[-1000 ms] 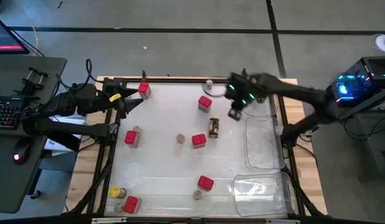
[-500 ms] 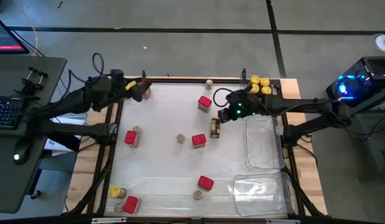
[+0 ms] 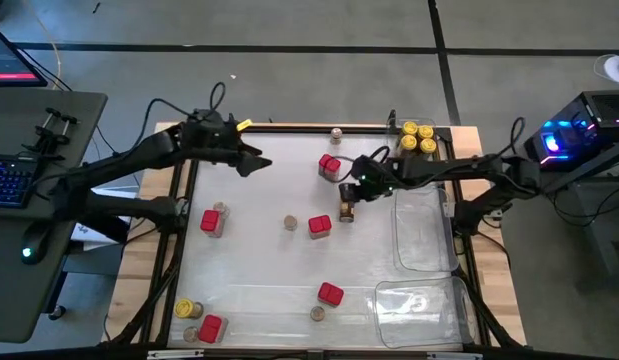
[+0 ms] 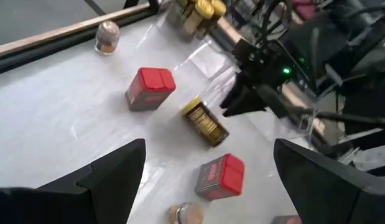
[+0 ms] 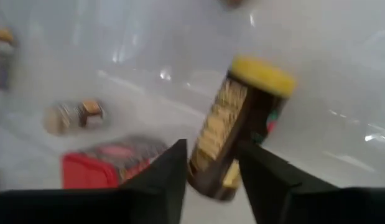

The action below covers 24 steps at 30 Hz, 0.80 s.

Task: Sort spices by type
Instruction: Put the yellow seasoning bottle into the top transparent bin

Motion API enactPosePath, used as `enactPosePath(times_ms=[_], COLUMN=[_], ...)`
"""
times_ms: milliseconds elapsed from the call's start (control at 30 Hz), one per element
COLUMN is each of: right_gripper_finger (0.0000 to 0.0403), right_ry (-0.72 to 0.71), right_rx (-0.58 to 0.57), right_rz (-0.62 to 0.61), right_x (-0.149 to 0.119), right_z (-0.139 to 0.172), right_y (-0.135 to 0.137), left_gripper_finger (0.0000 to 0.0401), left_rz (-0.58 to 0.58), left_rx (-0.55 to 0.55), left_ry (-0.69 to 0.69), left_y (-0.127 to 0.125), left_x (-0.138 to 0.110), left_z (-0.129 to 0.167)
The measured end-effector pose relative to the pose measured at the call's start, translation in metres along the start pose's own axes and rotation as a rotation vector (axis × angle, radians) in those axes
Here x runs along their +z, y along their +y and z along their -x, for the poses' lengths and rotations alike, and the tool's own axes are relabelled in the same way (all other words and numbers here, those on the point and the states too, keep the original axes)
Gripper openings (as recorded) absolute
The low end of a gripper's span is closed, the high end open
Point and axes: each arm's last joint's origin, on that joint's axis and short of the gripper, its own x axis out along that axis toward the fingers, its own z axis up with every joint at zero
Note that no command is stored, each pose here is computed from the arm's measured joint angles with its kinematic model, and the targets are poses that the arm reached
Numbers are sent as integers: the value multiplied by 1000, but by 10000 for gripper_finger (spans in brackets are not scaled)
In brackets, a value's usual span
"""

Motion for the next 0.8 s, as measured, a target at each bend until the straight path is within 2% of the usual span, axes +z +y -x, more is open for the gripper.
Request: enactPosePath(times_ms=[167,333,533,700,800], right_gripper_finger=[238,291,304,304,304], right_ry=[18,33,6,19,-16], right_rx=[-2,-33,-37,-120,-116], right_rz=[-16,-12,-59,-120,-163], right_x=[-8,-11,-9,-9,-3], right_z=[-4,-4,-20,-43,-52], right_y=[4,2,4,-3,-4], left_gripper_finger=[341,341,341,341,341], left_rz=[-13,-37,-13,21,28], left_rx=[27,42,63,79,81], left_ry=[34,20,1,15,18], left_y=[6,11,18,22,22], left_x=[0,3,8,8,8], left_z=[-7,-7,-11,-16,-16])
